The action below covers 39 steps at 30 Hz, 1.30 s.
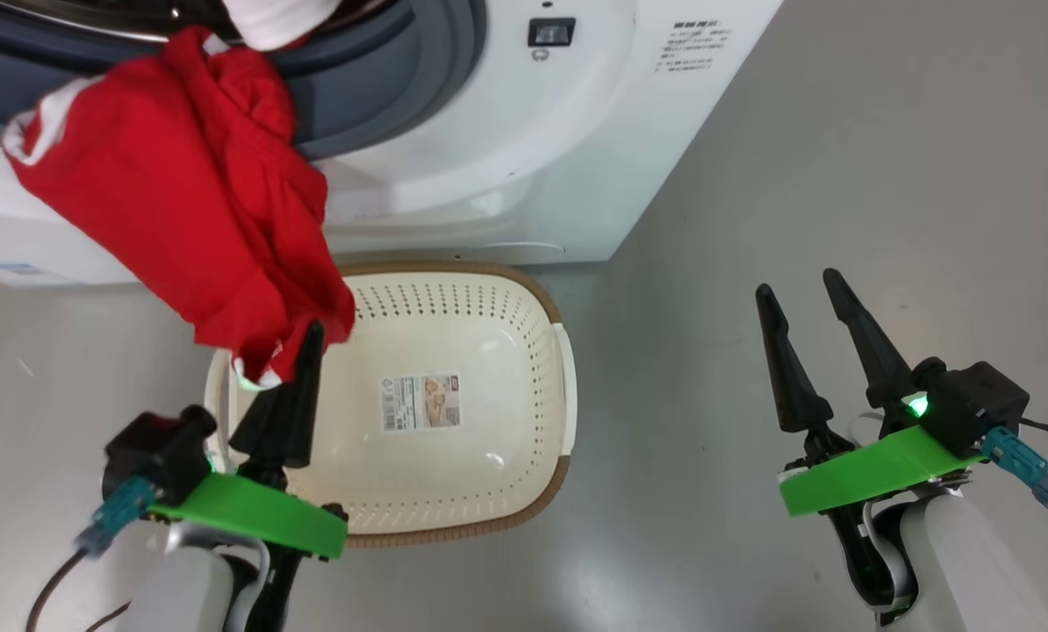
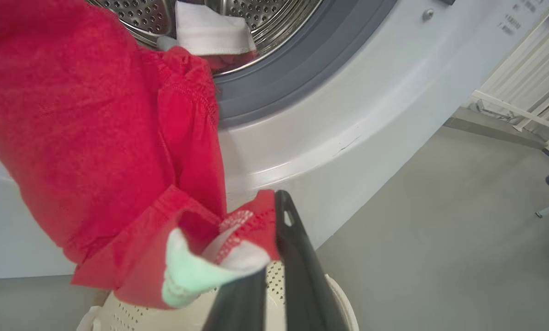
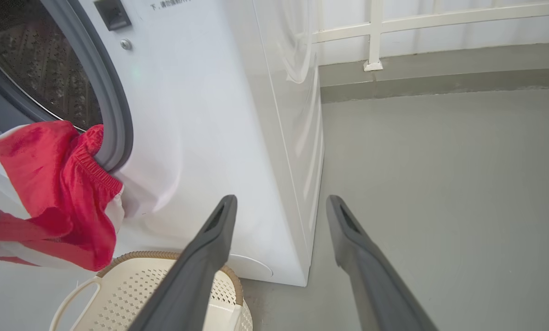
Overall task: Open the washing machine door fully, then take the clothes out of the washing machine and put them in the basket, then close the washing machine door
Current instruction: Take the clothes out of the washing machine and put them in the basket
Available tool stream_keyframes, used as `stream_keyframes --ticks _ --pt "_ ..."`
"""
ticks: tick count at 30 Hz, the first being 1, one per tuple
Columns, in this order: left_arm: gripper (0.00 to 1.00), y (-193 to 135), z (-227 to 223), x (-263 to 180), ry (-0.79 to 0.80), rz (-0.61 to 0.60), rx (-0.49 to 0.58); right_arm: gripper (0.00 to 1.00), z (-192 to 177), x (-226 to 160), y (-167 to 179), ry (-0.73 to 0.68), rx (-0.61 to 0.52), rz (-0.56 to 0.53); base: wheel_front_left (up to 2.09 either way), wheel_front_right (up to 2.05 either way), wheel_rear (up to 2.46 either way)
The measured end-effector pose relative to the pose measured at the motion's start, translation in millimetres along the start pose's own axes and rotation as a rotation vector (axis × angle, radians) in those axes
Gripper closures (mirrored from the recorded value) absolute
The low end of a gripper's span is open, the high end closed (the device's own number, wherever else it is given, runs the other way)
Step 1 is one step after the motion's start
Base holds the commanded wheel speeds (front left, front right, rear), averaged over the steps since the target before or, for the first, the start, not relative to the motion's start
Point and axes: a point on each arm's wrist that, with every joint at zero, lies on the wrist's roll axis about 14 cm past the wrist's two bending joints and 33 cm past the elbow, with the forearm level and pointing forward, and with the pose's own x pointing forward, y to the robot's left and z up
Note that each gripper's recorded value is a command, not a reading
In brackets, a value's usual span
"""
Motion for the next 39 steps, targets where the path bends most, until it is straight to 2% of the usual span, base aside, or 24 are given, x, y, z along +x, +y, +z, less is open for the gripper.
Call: stream_keyframes --ticks 10,23,25,26,27,28,29,30,31,32,34,35,39 --pt "1.00 25 -77 17 0.241 0.035 0.017 0.00 -13 15 -7 0.020 0.007 -0.008 0.00 0.00 0.00" --pt "1.00 52 -124 50 0.389 0.072 0.028 0.00 -33 35 -16 0.049 0.011 -0.018 0.00 0.00 0.00" --pt "0.91 57 -129 52 0.404 0.081 0.028 0.00 -36 37 -17 0.054 0.011 -0.018 0.00 0.00 0.00" --pt "0.81 58 -131 52 0.412 0.084 0.031 0.00 -38 38 -17 0.057 0.012 -0.019 0.00 0.00 0.00" --pt "0.76 60 -133 53 0.417 0.088 0.031 0.00 -39 38 -18 0.061 0.012 -0.020 0.00 0.00 0.00" --pt "0.65 61 -134 53 0.422 0.092 0.030 0.00 -40 38 -18 0.063 0.013 -0.020 0.00 0.00 0.00" --pt "0.65 62 -134 53 0.425 0.094 0.030 0.00 -41 38 -18 0.064 0.013 -0.019 0.00 0.00 0.00" --pt "0.55 63 -133 54 0.423 0.097 0.026 0.00 -41 38 -17 0.064 0.013 -0.018 0.00 0.00 0.00" --pt "0.27 63 -132 55 0.420 0.100 0.021 0.00 -40 39 -17 0.061 0.013 -0.017 0.00 0.00 0.00" --pt "0.15 63 -131 55 0.418 0.102 0.018 0.00 -39 40 -16 0.057 0.013 -0.014 0.00 0.00 0.00" --pt "0.08 63 -130 54 0.415 0.103 0.016 0.00 -36 42 -15 0.049 0.013 -0.009 0.00 0.00 0.00" --pt "0.02 63 -128 54 0.413 0.103 0.016 0.00 -35 42 -14 0.048 0.013 -0.007 0.00 0.00 0.00" --pt "0.00 63 -121 54 0.399 0.105 0.017 0.00 -33 43 -10 0.042 0.011 0.001 0.00 0.00 0.00"
